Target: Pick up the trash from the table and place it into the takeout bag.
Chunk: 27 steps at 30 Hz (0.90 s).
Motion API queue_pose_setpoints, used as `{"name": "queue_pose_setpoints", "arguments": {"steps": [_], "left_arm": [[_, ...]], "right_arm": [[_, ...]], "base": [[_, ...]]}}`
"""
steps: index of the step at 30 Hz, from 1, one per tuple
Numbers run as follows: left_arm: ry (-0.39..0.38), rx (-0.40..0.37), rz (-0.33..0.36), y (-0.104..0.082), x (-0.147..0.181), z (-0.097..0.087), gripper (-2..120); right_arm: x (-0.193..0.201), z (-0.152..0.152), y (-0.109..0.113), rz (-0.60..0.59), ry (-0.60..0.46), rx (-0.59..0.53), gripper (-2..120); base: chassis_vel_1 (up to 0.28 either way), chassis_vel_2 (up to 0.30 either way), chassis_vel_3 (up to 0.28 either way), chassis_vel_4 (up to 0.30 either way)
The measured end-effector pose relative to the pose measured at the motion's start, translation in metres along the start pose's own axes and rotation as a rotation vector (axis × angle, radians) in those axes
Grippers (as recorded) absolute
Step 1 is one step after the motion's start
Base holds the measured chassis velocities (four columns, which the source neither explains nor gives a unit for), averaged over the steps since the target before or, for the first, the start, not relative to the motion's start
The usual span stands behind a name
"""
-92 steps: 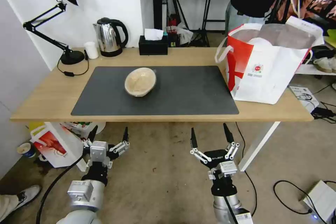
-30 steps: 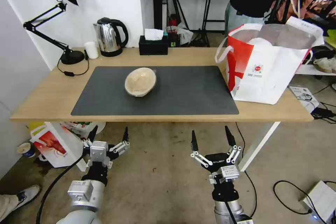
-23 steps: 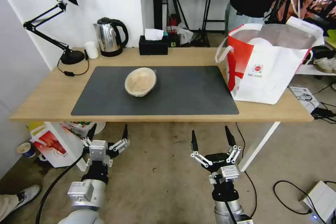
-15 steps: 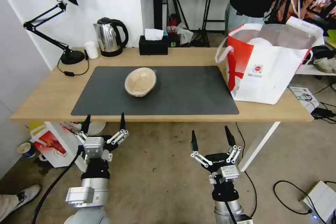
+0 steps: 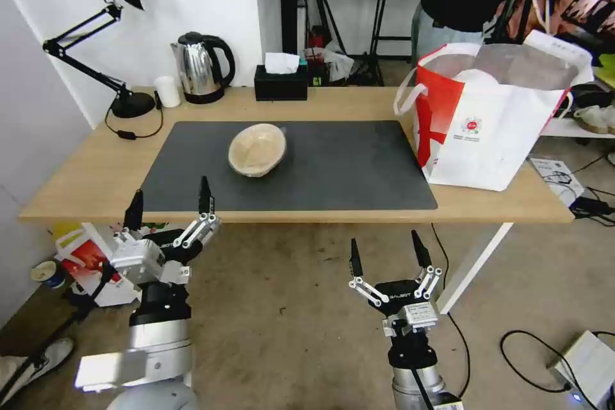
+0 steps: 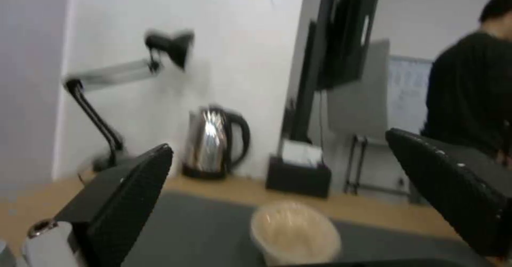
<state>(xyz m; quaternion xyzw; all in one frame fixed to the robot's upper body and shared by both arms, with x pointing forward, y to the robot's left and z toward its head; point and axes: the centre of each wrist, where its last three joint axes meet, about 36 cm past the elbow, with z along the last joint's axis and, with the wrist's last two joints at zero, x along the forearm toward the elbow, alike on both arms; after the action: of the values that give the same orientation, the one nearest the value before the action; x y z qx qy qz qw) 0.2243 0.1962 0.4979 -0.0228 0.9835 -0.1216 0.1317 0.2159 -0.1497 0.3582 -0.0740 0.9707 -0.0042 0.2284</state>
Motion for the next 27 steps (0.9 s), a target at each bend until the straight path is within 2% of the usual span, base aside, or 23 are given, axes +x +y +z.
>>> {"name": "queue_pose_setpoints", "arguments": {"steps": [1, 3, 5, 7, 9, 11, 22, 27], "left_arm": [[0.038, 0.033, -0.005, 0.0, 0.0, -0.003, 100], [0.05, 0.045, -0.008, -0.001, 0.0, -0.004, 100], [0.153, 0.159, -0.031, -0.003, -0.001, -0.009, 100], [0.224, 0.239, -0.045, -0.003, -0.003, -0.009, 100], [0.238, 0.257, -0.045, -0.003, -0.004, -0.01, 100], [0.306, 0.324, -0.036, -0.003, -0.005, -0.01, 100], [0.323, 0.456, -0.055, 0.011, -0.022, -0.019, 100], [0.299, 0.524, -0.062, 0.022, -0.037, -0.029, 100]], "right_arm": [[0.0, 0.0, 0.0, 0.0, 0.0, 0.0, 100], [0.0, 0.0, 0.0, 0.0, 0.0, 0.0, 100], [0.0, 0.0, 0.0, 0.0, 0.0, 0.0, 100], [0.0, 0.0, 0.0, 0.0, 0.0, 0.0, 100], [0.0, 0.0, 0.0, 0.0, 0.0, 0.0, 100], [0.0, 0.0, 0.0, 0.0, 0.0, 0.0, 100], [0.0, 0.0, 0.0, 0.0, 0.0, 0.0, 100], [0.0, 0.0, 0.0, 0.0, 0.0, 0.0, 100]], "base": [[0.0, 0.0, 0.0, 0.0], [0.0, 0.0, 0.0, 0.0], [0.0, 0.0, 0.0, 0.0], [0.0, 0.0, 0.0, 0.0], [0.0, 0.0, 0.0, 0.0], [0.0, 0.0, 0.0, 0.0], [0.0, 0.0, 0.0, 0.0], [0.0, 0.0, 0.0, 0.0]]}}
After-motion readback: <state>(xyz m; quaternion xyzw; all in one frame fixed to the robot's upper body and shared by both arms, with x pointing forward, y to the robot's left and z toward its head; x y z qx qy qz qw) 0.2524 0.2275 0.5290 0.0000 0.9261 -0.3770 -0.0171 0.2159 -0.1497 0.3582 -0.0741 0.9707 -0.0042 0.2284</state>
